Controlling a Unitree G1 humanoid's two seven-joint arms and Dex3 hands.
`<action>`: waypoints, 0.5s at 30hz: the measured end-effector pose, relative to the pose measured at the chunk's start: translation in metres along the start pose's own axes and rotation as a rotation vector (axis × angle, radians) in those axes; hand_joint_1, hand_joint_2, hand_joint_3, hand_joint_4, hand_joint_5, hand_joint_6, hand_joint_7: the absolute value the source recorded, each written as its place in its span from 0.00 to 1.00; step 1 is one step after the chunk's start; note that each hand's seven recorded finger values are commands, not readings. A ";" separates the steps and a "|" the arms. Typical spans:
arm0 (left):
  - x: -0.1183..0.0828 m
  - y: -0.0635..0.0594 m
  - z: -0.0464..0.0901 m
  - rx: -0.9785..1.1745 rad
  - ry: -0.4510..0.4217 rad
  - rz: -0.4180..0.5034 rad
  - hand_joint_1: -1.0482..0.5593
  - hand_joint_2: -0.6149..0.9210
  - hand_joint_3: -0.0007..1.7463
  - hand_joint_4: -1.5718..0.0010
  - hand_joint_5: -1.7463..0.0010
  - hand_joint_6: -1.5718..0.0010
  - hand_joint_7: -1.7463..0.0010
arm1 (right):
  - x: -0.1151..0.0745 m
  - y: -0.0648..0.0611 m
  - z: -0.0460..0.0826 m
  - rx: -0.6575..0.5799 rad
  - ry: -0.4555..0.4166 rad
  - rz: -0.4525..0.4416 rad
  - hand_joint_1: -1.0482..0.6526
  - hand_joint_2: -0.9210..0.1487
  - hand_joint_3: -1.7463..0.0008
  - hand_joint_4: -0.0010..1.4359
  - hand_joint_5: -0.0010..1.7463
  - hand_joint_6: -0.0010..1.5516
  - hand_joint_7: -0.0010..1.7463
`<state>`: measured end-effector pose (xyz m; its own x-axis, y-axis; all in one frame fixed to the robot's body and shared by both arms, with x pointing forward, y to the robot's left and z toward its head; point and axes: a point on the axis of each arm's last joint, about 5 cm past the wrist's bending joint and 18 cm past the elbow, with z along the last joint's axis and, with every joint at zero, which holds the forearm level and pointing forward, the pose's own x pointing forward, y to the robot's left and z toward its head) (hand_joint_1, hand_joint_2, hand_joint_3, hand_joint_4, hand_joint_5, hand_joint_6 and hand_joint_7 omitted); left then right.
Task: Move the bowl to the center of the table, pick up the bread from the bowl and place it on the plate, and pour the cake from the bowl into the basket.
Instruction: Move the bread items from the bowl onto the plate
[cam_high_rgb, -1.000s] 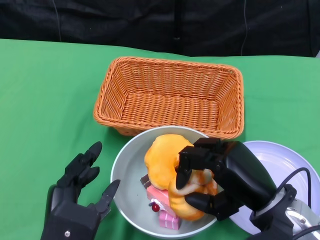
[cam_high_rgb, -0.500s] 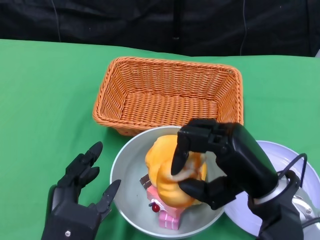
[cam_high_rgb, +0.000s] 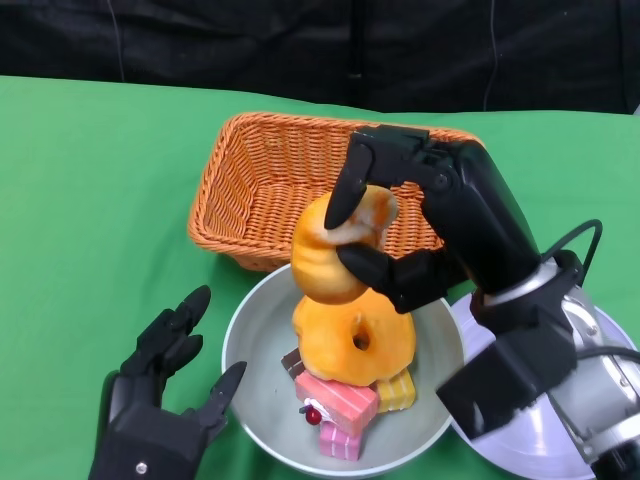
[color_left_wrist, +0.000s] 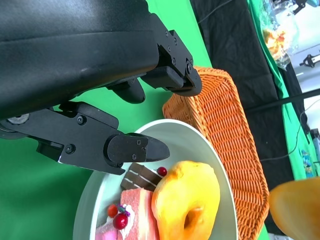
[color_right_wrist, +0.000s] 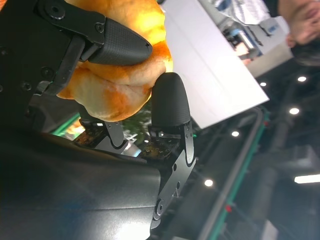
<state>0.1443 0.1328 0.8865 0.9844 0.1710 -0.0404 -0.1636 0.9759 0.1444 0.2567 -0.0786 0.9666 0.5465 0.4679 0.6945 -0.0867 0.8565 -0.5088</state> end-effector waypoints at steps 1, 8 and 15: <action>0.000 -0.001 0.000 0.003 0.003 -0.003 0.49 1.00 0.16 0.93 0.53 0.72 0.99 | 0.001 0.000 -0.003 -0.010 0.013 0.000 0.55 0.82 0.00 0.72 1.00 0.55 0.94; -0.001 -0.003 0.000 0.011 0.017 -0.007 0.50 1.00 0.16 0.93 0.54 0.72 0.99 | 0.008 0.002 -0.020 -0.085 0.078 0.002 0.53 0.79 0.00 0.70 1.00 0.53 0.93; -0.002 -0.004 0.000 0.008 0.024 -0.007 0.50 1.00 0.16 0.94 0.55 0.71 0.99 | 0.007 -0.001 -0.021 -0.120 0.070 -0.058 0.54 0.76 0.00 0.70 1.00 0.53 0.95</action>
<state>0.1432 0.1291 0.8859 0.9837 0.1674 -0.0654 -0.1561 0.9761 0.1515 0.2788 -0.0811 0.9616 0.6048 0.3981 0.6897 0.0451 0.8476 -0.5288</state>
